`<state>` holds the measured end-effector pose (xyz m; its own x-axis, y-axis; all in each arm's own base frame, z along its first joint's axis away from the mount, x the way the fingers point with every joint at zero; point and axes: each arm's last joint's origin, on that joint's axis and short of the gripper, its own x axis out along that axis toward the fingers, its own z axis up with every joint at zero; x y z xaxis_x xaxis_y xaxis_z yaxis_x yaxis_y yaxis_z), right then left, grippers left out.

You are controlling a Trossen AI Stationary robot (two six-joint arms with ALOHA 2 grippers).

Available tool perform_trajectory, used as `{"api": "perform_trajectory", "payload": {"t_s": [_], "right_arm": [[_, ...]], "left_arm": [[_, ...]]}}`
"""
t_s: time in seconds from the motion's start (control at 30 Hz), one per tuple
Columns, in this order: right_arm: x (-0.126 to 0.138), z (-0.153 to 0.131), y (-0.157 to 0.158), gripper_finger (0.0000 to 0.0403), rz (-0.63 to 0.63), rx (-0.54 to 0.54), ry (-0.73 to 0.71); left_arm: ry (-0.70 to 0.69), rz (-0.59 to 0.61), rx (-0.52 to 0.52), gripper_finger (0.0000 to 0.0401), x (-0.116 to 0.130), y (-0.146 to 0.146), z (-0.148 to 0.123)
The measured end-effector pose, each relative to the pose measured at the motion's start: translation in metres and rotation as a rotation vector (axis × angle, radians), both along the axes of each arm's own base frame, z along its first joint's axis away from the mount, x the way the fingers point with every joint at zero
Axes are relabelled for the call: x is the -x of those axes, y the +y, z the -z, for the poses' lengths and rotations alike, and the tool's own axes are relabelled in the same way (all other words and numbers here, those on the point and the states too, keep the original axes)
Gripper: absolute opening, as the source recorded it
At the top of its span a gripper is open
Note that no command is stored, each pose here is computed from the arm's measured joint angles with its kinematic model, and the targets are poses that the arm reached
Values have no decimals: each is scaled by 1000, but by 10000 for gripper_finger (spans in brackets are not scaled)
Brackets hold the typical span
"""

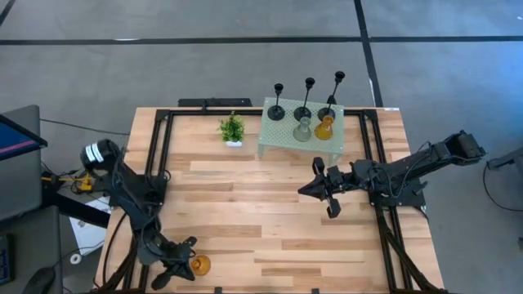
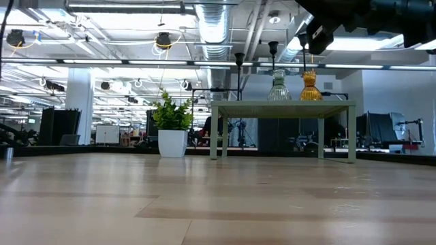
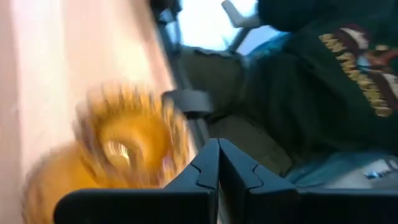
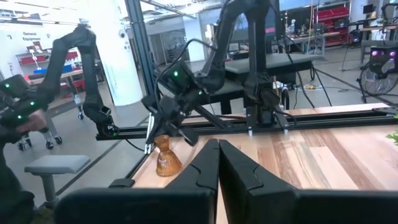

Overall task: Pick & Place candle stick holders
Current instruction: Move the gold glass candle holder to the center of the table

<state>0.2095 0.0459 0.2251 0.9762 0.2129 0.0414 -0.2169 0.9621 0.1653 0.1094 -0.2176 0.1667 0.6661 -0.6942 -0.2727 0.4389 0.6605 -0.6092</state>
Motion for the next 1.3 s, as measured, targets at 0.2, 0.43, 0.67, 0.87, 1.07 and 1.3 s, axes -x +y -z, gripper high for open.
{"api": "perform_trajectory", "payload": {"t_s": [0.2,0.43,0.67,0.87,1.07,1.3], "right_arm": [[0,0,0,0,1,0,0],[0,-2,0,0,1,-4,-18],[0,-2,0,0,2,6,-20],[0,-2,-1,0,3,11,-21],[0,-2,-1,0,3,11,-21],[0,-2,-1,0,3,11,-21]], "left_arm": [[29,-167,-60,4,-6,-2,22],[-58,-354,-148,4,-12,2,29],[-73,-493,-154,4,-30,14,28],[-76,-605,-170,4,-52,31,28],[-118,-763,-244,4,-68,48,27],[-125,-886,-305,4,-86,71,27]]}}
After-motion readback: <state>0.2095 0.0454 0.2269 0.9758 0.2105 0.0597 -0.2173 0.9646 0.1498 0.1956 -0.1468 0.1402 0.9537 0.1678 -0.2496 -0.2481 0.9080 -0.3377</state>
